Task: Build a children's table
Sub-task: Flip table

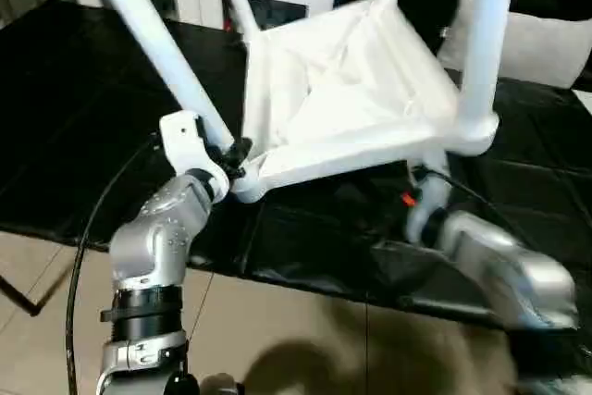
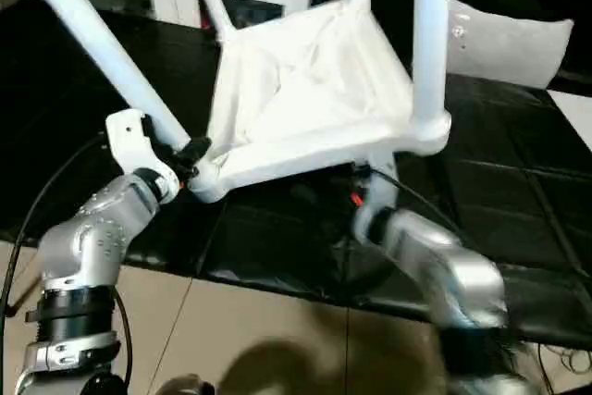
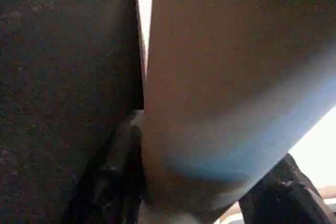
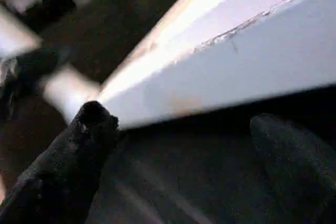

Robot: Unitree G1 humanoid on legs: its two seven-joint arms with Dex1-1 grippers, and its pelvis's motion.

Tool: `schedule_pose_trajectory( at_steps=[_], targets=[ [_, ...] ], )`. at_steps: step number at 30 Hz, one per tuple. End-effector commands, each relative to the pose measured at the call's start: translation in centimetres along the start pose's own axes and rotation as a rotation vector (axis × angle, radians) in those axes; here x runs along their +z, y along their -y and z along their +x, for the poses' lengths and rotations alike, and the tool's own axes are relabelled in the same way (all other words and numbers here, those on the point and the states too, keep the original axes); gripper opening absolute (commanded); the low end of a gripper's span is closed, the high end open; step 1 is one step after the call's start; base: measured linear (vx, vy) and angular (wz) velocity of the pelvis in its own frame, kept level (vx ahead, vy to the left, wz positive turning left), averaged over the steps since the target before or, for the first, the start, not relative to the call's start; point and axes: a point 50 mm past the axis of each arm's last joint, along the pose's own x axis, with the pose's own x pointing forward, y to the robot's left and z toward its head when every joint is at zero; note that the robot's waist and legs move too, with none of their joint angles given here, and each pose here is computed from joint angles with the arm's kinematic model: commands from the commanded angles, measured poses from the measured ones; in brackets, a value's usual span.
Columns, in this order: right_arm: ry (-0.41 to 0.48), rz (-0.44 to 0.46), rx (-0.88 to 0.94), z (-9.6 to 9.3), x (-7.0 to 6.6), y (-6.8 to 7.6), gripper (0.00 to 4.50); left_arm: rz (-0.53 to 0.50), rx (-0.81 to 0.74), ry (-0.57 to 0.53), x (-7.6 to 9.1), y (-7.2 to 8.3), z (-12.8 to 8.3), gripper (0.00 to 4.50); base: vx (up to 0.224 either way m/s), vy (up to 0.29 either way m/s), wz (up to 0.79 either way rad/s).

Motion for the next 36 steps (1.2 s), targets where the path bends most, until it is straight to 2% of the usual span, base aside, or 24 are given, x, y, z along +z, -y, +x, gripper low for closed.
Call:
schedule_pose_trajectory(
  at_steps=[1, 3, 6, 11, 13, 19, 20, 21, 22, 25, 29, 33, 36],
  targets=[
    [0.06, 0.032, -0.035, 0.0, 0.6, 0.8, 4.5, -0.093, -0.137, -0.012, -0.1, 2.2, 0.3, 2.03, 0.0, 0.0, 0.0],
    [0.123, 0.072, -0.004, 0.6, 1.1, 0.5, 4.5, -0.099, -0.138, -0.012, -0.1, 2.3, 0.3, 2.03, 0.0, 0.0, 0.0],
    [0.162, 0.097, 0.03, 1.0, 1.4, 0.1, 4.5, -0.103, -0.139, -0.011, -0.1, 2.4, 0.4, 2.03, 0.0, 0.0, 0.0],
    [0.215, 0.141, -0.004, 1.9, 1.8, 0.3, 4.5, -0.108, -0.143, -0.017, -0.1, 2.5, 0.4, 2.03, 0.0, 0.0, 0.0],
    [0.281, 0.198, -0.022, 2.6, 2.3, 0.3, 4.5, -0.108, -0.151, -0.025, -0.2, 2.7, 0.4, 2.03, 0.0, 0.0, 0.0],
    [0.384, 0.305, -0.032, 3.8, 3.1, -0.1, 4.5, -0.074, -0.164, -0.053, -0.8, 3.1, 0.5, 2.03, 0.0, 0.0, 0.0],
    [0.412, 0.373, -0.048, 4.2, 3.4, 0.1, 4.5, -0.042, -0.174, -0.063, -1.1, 3.4, 0.5, 2.03, 0.0, 0.0, 0.0],
    [0.424, 0.399, -0.057, 4.4, 3.6, 0.2, 4.5, -0.025, -0.182, -0.069, -1.2, 3.6, 0.4, 2.03, 0.0, 0.0, 0.0],
    [0.429, 0.406, -0.061, 4.5, 3.6, 0.3, 4.22, -0.021, -0.184, -0.071, -1.3, 3.6, 0.4, 2.03, 0.0, 0.0, 0.0],
    [0.458, 0.459, -0.087, 4.8, 3.9, 0.6, 4.03, -0.006, -0.195, -0.08, -1.5, 3.9, 0.4, 2.03, 0.0, 0.0, 0.0],
    [0.476, 0.473, -0.089, 5.0, 4.1, 0.7, 3.73, 0.005, -0.201, -0.086, -1.7, 4.0, 0.3, 2.03, 0.0, 0.0, 0.0],
    [0.425, 0.456, -0.095, 5.3, 3.7, 0.7, 3.31, 0.043, -0.192, -0.089, -1.8, 3.7, 0.3, 2.03, 0.0, 0.0, 0.0],
    [0.429, 0.465, -0.087, 5.4, 3.7, 0.6, 3.04, 0.053, -0.195, -0.091, -1.8, 3.7, 0.3, 2.03, 0.0, 0.0, 0.0]
  ],
)
